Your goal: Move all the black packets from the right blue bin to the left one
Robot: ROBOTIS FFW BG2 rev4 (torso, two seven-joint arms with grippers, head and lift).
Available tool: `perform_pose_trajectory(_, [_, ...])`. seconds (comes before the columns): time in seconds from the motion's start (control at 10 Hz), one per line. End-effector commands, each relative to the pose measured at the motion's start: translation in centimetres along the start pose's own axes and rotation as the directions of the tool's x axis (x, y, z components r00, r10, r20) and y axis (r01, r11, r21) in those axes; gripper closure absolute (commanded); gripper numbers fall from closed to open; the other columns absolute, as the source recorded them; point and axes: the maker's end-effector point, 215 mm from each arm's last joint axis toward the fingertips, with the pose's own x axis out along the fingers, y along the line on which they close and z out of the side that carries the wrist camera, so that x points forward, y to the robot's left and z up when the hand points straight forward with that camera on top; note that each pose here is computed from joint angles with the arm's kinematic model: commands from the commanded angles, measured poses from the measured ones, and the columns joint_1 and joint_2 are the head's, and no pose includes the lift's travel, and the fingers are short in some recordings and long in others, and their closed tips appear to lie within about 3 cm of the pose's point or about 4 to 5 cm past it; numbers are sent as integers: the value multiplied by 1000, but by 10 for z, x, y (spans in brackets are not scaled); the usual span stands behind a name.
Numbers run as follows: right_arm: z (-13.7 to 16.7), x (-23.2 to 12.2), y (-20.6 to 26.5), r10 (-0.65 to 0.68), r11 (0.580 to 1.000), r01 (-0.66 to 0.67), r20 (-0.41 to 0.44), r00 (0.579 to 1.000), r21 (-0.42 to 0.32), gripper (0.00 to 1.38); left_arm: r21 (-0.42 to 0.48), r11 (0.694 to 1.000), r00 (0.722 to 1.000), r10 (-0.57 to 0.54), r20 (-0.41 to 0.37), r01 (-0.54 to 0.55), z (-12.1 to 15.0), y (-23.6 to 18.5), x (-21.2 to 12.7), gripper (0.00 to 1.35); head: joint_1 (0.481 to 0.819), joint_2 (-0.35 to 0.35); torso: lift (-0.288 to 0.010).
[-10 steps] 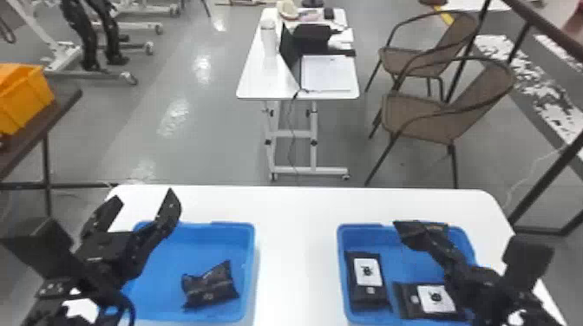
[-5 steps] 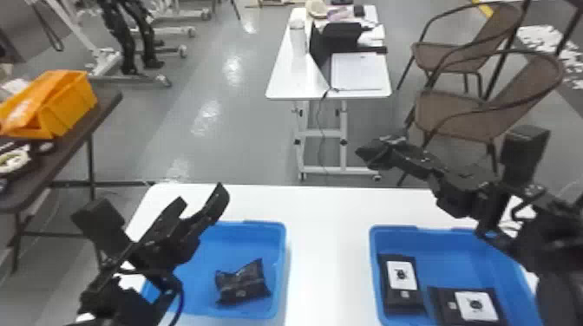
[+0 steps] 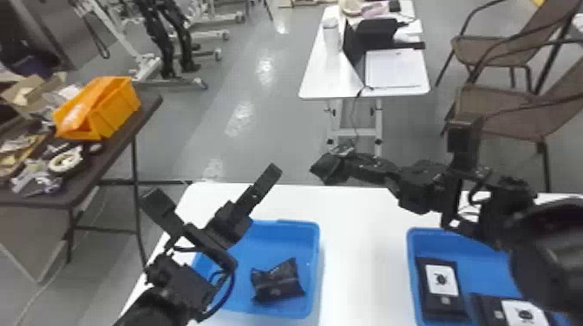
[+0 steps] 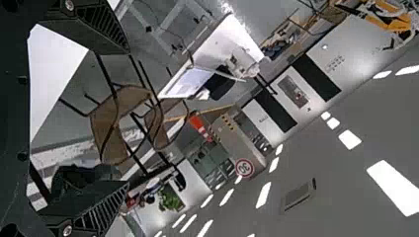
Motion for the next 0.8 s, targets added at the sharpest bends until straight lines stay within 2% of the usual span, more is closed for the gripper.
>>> perform_pose_trajectory(0.0, [-9,18,21,64,998,-64,-23,998,21,1279,-8,1000,1000,-28,-8,28,-1,-12,9,78,695,256,0])
perform_pose_trajectory(0.2, [-15,36,39,116,993,-115,-30,993,32,1279,-7,998,997,-67,-24,67,-8,-30,21,78,695,278,0])
perform_pose_trajectory(0.5, [-3,46,47,139,990,-139,-17,990,26,1279,13,998,997,-57,-60,58,-23,-29,26,78,695,283,0])
perform_pose_trajectory(0.6, [-4,47,47,141,989,-140,-14,990,40,1279,21,998,993,-48,-103,51,-33,-31,27,101,695,283,0])
perform_pose_trajectory(0.7, [-6,48,48,143,989,-142,-12,990,49,1279,28,999,991,-43,-127,47,-39,-31,28,348,695,281,0])
